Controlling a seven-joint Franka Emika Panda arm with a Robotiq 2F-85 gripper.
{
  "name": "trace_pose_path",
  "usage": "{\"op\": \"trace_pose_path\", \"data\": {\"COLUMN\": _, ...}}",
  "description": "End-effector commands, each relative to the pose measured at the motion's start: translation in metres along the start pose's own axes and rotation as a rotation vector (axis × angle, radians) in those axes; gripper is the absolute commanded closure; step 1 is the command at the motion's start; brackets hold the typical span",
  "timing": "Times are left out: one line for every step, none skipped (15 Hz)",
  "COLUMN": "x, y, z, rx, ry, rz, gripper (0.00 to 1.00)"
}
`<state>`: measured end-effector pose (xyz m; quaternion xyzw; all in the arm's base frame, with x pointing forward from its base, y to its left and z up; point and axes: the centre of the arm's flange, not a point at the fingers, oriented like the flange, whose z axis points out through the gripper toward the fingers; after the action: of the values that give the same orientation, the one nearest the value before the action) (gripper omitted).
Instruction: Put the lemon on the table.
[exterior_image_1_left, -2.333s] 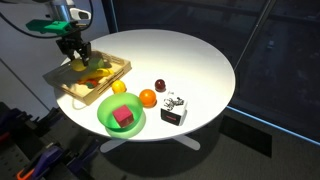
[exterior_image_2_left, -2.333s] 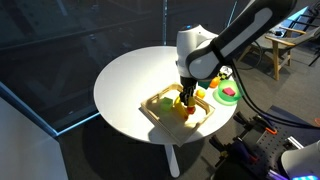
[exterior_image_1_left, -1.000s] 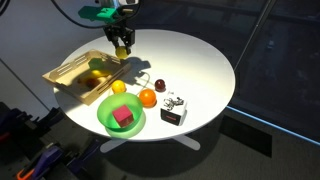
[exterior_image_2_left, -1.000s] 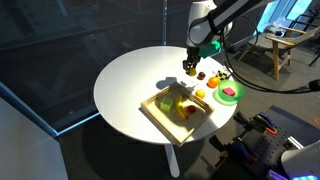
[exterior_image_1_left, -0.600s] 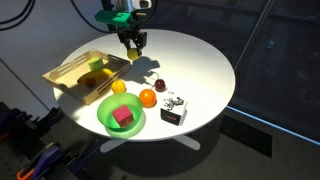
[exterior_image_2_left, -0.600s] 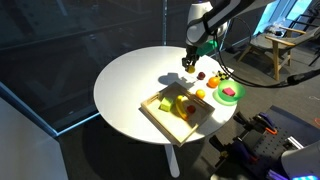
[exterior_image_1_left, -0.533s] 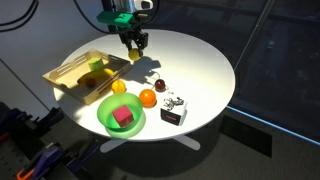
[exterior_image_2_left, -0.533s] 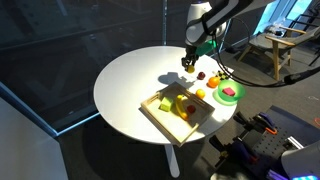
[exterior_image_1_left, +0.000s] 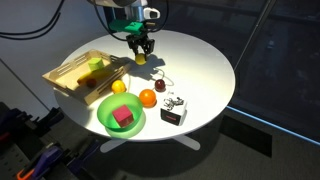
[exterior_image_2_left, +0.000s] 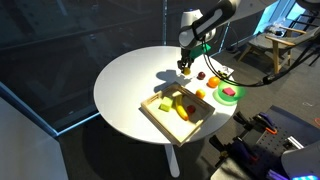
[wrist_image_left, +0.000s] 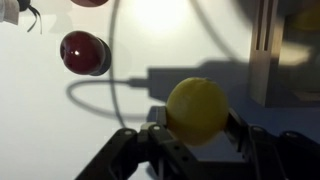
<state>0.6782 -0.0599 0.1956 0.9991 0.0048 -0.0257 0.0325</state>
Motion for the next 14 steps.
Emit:
{"op": "trace_pose_path", "data": {"x": 0.027, "y": 0.003, "z": 0.018, "rx": 0.025, "ry": -0.026, "rz": -0.006, "gripper": 0.66}}
{"op": "trace_pose_path", "data": {"x": 0.029, "y": 0.002, "z": 0.025, "rx": 0.026, "ry": -0.033, "rz": -0.007, "gripper": 0.66}}
{"op": "trace_pose_path", "data": {"x": 0.031, "y": 0.002, "z": 0.031, "rx": 0.028, "ry": -0.039, "rz": -0.009, "gripper": 0.66}}
{"op": "trace_pose_path", "data": {"x": 0.032, "y": 0.001, "z": 0.037, "rx": 0.030, "ry": -0.045, "rz": -0.011, "gripper": 0.66}}
{"op": "trace_pose_path", "data": {"x": 0.033, "y": 0.001, "z": 0.041, "rx": 0.032, "ry": -0.050, "rz": -0.012, "gripper": 0.66}}
{"op": "trace_pose_path", "data": {"x": 0.034, "y": 0.000, "z": 0.046, "rx": 0.033, "ry": -0.052, "rz": -0.013, "gripper": 0.66}}
{"op": "trace_pose_path", "data": {"x": 0.034, "y": -0.001, "z": 0.050, "rx": 0.035, "ry": -0.051, "rz": -0.015, "gripper": 0.66}}
{"op": "trace_pose_path", "data": {"x": 0.034, "y": -0.002, "z": 0.053, "rx": 0.037, "ry": -0.048, "rz": -0.016, "gripper": 0.66}}
{"op": "trace_pose_path", "data": {"x": 0.034, "y": -0.003, "z": 0.056, "rx": 0.038, "ry": -0.048, "rz": -0.017, "gripper": 0.66}}
{"op": "trace_pose_path", "data": {"x": 0.034, "y": -0.004, "z": 0.058, "rx": 0.042, "ry": -0.045, "rz": -0.018, "gripper": 0.66}}
{"op": "trace_pose_path", "data": {"x": 0.034, "y": -0.005, "z": 0.060, "rx": 0.044, "ry": -0.044, "rz": -0.017, "gripper": 0.66}}
{"op": "trace_pose_path", "data": {"x": 0.034, "y": -0.005, "z": 0.062, "rx": 0.046, "ry": -0.044, "rz": -0.016, "gripper": 0.66}}
{"op": "trace_pose_path", "data": {"x": 0.033, "y": -0.006, "z": 0.063, "rx": 0.046, "ry": -0.044, "rz": -0.016, "gripper": 0.66}}
{"op": "trace_pose_path", "data": {"x": 0.033, "y": -0.006, "z": 0.064, "rx": 0.046, "ry": -0.044, "rz": -0.016, "gripper": 0.66}}
